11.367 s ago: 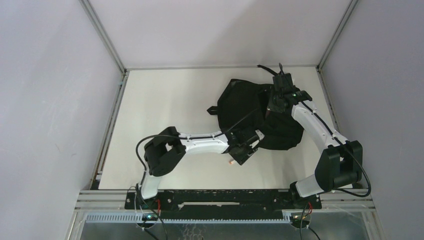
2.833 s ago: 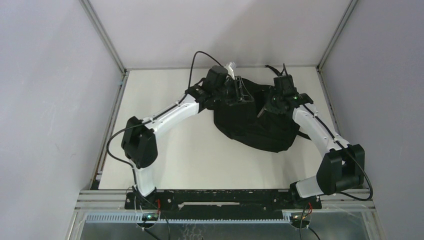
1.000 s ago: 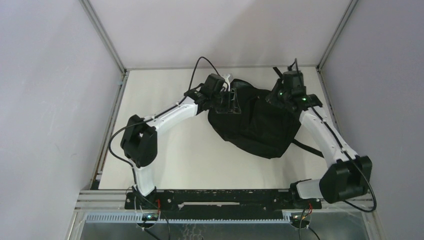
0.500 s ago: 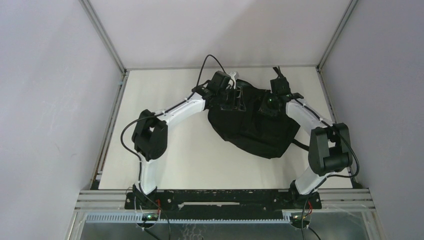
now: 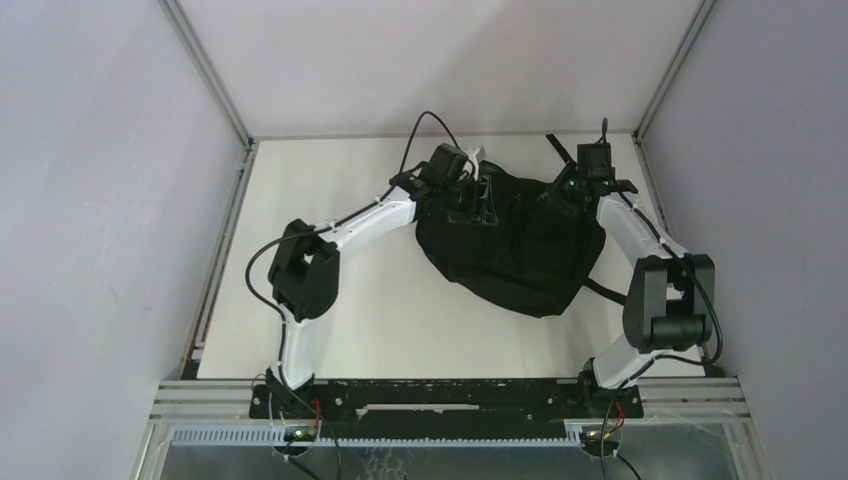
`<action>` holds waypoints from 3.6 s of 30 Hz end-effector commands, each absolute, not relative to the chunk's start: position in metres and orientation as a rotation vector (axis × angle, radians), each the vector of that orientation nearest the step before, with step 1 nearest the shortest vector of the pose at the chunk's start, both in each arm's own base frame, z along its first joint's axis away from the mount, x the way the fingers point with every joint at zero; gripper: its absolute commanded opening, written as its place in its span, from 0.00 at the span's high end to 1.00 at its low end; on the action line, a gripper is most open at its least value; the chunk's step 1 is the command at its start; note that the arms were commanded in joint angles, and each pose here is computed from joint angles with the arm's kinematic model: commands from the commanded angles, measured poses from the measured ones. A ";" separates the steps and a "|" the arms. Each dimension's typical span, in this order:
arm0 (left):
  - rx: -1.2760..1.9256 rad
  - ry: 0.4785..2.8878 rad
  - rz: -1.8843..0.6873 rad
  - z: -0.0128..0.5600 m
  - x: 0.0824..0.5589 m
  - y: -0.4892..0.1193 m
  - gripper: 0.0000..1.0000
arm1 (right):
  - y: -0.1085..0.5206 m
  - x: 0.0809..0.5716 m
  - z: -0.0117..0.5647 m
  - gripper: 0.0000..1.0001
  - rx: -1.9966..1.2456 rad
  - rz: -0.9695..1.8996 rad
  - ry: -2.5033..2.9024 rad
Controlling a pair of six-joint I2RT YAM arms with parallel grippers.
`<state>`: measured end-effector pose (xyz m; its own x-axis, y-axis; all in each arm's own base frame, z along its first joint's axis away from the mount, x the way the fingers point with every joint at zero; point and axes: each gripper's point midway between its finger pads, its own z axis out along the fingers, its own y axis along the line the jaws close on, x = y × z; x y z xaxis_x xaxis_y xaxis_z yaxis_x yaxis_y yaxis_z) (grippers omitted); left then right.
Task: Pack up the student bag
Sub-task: Move the student bag to the center of the board, then zip the student bag at the center of the board.
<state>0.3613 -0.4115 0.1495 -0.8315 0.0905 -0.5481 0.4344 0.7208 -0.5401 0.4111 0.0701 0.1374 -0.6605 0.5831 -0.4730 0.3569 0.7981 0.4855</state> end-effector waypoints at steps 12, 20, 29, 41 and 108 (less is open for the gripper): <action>0.403 2.347 -0.942 0.186 0.337 -0.394 0.44 | 0.088 0.458 0.130 0.53 1.159 0.795 2.203; 0.388 2.336 -0.952 0.185 0.318 -0.378 0.44 | 0.093 0.476 0.120 0.60 1.200 0.827 2.151; 0.395 2.322 -0.942 0.191 0.318 -0.376 0.44 | 0.092 0.490 0.115 0.71 1.220 0.866 2.110; 0.194 2.399 -0.681 0.162 0.382 -0.312 0.42 | 0.098 0.469 0.142 1.00 1.029 0.808 2.170; 0.064 2.296 -1.069 0.221 0.360 -0.333 0.51 | 0.189 0.368 0.160 1.00 0.377 0.588 2.344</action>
<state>0.3539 -0.2871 0.1912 -0.8037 -0.2345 -0.5469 0.1819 0.7783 -0.6010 0.3667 0.1908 0.1378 -0.7691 0.3935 -0.5036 0.1277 0.8667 0.4823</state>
